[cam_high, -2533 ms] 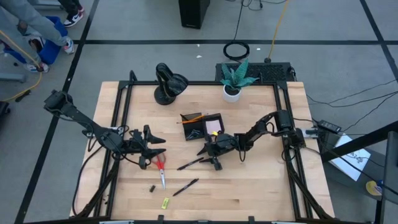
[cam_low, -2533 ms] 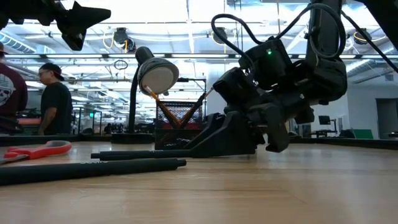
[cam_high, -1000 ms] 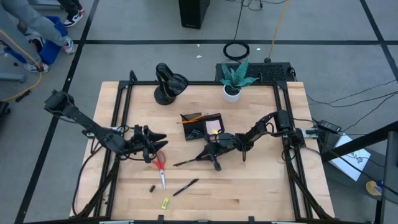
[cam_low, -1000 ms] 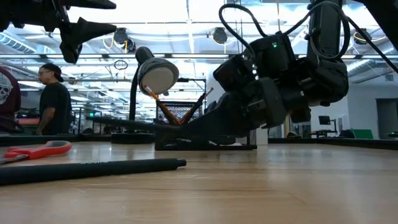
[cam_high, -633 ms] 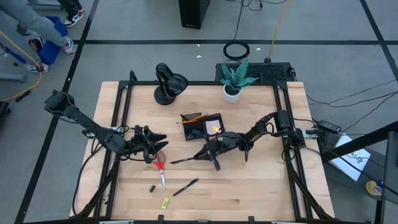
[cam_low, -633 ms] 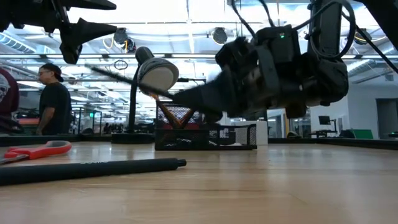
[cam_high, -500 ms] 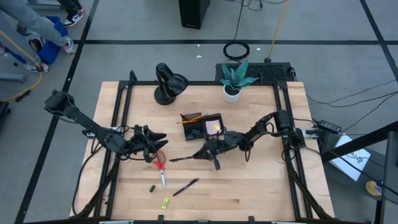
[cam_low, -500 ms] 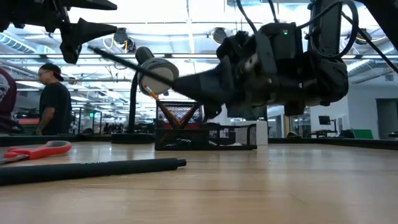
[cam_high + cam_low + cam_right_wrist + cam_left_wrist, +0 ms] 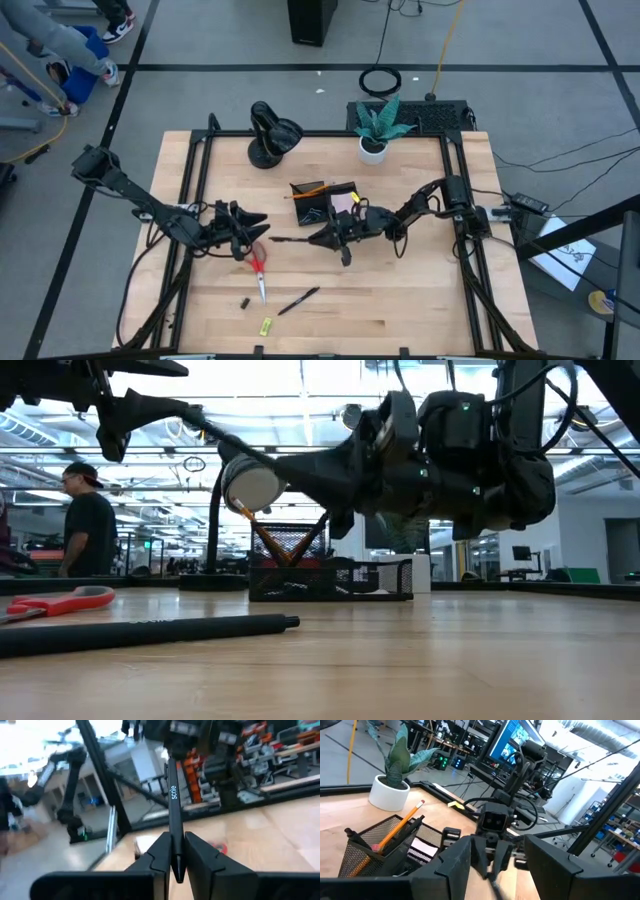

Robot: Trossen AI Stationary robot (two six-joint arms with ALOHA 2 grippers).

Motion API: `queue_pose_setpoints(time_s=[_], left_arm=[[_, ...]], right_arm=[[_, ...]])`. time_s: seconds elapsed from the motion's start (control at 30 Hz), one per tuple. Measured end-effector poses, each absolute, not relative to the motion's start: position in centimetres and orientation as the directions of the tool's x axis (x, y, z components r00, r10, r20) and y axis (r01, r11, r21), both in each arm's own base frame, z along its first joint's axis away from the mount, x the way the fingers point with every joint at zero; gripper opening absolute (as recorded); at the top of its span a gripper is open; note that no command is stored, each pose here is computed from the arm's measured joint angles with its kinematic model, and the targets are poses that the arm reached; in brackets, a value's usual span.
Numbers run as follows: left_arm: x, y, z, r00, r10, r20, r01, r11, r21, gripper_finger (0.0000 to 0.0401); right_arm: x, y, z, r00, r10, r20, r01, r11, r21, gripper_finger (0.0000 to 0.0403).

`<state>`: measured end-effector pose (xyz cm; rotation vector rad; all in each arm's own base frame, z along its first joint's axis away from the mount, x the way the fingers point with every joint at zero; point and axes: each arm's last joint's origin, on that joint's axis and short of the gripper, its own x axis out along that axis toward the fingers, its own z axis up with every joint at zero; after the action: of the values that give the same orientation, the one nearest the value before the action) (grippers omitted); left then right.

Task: Pick and place office supplies into organizer
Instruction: Put the black pen into the desk organizer

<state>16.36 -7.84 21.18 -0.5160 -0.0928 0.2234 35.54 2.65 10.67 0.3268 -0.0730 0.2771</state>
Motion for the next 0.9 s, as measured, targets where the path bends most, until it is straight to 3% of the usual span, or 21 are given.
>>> queue_pose_setpoints(time_s=[0.9], left_arm=[[17.8,-7.8,19.6,0.935,0.354,0.004,-0.290,0.771,-0.567,0.0189]], right_arm=[[38.2,2.1,13.2,0.957,0.175,0.231,-0.243,0.920,0.308,0.0035]])
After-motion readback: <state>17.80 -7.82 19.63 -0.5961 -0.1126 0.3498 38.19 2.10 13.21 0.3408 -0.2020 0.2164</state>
